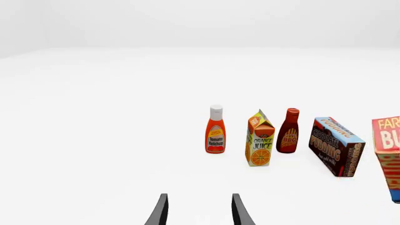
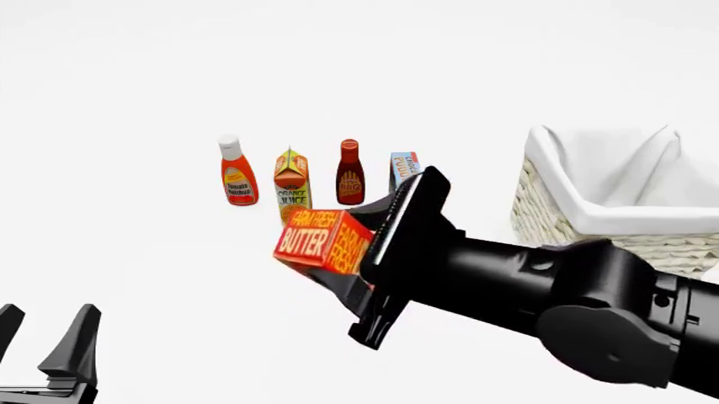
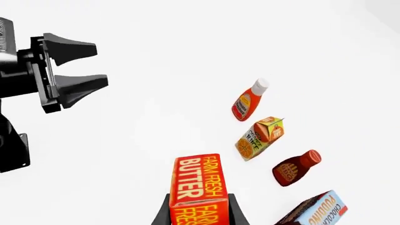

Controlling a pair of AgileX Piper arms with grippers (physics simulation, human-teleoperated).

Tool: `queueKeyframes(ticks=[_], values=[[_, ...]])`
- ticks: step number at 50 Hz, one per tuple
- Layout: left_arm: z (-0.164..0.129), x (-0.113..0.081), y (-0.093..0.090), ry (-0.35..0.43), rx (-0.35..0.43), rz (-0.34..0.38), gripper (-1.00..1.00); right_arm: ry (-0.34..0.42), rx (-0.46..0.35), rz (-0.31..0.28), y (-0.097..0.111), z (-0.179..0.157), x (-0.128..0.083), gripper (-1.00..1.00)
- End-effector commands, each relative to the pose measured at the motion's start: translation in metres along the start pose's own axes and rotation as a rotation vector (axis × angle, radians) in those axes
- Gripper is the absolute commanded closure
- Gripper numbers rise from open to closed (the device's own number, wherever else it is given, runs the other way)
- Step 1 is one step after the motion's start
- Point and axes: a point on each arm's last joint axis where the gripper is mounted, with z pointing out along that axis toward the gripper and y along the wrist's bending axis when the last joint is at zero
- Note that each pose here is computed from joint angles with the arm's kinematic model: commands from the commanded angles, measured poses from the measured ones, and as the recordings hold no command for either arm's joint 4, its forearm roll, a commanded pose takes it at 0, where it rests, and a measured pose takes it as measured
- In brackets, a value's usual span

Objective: Pick the butter and place it in the basket.

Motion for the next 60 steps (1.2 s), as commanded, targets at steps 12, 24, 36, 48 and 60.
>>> queueKeyframes(ticks=[12,24,36,48,60], values=[[0.0,0.0,0.0,0.0,0.0,0.0,-1.0,-0.161,0.089,0.02,-0.018,-0.03,-0.028,1.0],[0.0,0.0,0.0,0.0,0.0,0.0,-1.0,-0.21,0.119,0.027,-0.024,-0.041,-0.035,1.0],[0.0,0.0,0.0,0.0,0.0,0.0,-1.0,-0.274,0.177,0.062,-0.033,-0.049,-0.033,1.0],[0.0,0.0,0.0,0.0,0.0,0.0,-1.0,-0.342,0.26,0.088,-0.049,-0.057,-0.036,1.0],[0.0,0.0,0.0,0.0,0.0,0.0,-1.0,-0.394,0.321,0.087,-0.058,-0.076,-0.04,1.0]])
